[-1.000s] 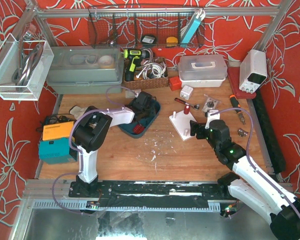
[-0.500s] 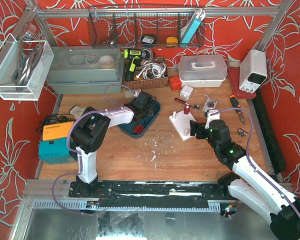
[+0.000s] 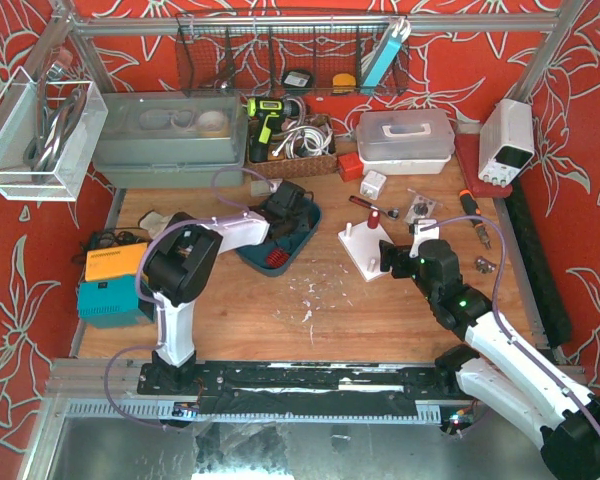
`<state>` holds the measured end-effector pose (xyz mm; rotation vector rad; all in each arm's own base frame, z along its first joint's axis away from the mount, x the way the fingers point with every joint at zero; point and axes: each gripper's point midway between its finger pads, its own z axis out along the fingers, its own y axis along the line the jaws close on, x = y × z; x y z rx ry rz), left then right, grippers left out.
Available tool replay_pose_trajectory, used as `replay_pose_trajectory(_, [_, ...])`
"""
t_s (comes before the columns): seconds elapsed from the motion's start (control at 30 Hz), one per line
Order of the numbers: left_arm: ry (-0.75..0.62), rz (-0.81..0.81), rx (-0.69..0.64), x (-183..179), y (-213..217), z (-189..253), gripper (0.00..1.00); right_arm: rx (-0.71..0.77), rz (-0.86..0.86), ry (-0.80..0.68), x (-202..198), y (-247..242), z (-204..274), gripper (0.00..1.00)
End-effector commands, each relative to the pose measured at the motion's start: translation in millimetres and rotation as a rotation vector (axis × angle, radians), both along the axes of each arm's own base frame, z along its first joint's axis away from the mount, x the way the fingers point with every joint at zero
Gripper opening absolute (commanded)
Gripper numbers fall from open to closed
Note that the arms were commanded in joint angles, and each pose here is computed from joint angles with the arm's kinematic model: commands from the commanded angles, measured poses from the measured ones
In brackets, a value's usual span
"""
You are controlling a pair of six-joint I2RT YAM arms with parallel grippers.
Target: Install the large spring
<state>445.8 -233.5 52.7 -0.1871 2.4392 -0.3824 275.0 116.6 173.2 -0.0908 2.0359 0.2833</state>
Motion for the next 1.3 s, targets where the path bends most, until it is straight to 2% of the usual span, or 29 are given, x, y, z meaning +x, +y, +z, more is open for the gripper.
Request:
replay_pose_trajectory(0.0, [0.034, -0.036, -0.042, 4, -13, -12, 0.54, -0.008, -0.002, -0.022, -1, -1, 2, 0.96])
replay_pose_trajectory(0.1, [0.058, -0.068, -0.048, 2, -20, -20, 0.56, -0.011, -0.001, -0.024, -1, -1, 3, 0.96])
replay_pose_trajectory(0.3, [0.104, 0.005, 0.064, 2, 1, -34, 0.52, -0.019, -0.001, -0.032, -2, -2, 4, 0.95])
replay_pose_trajectory(0.5, [0.060, 0.022, 0.102, 4, 10, -16, 0.42, -0.020, -0.001, -0.038, -2, -1, 5, 0.95])
replay_pose_trajectory(0.73, [0.014, 0.024, 0.154, 7, 19, 8, 0.37, -0.028, -0.001, -0.041, -2, -1, 5, 0.95])
replay_pose_trajectory(1.0, [0.000, -0.006, 0.165, 4, 20, 7, 0.24, -0.031, 0.000, -0.045, -3, -1, 5, 0.95])
replay_pose_trajectory(1.27, [-0.066, -0.024, 0.191, 2, 26, 29, 0.19, -0.036, -0.003, -0.043, -2, -1, 4, 0.95])
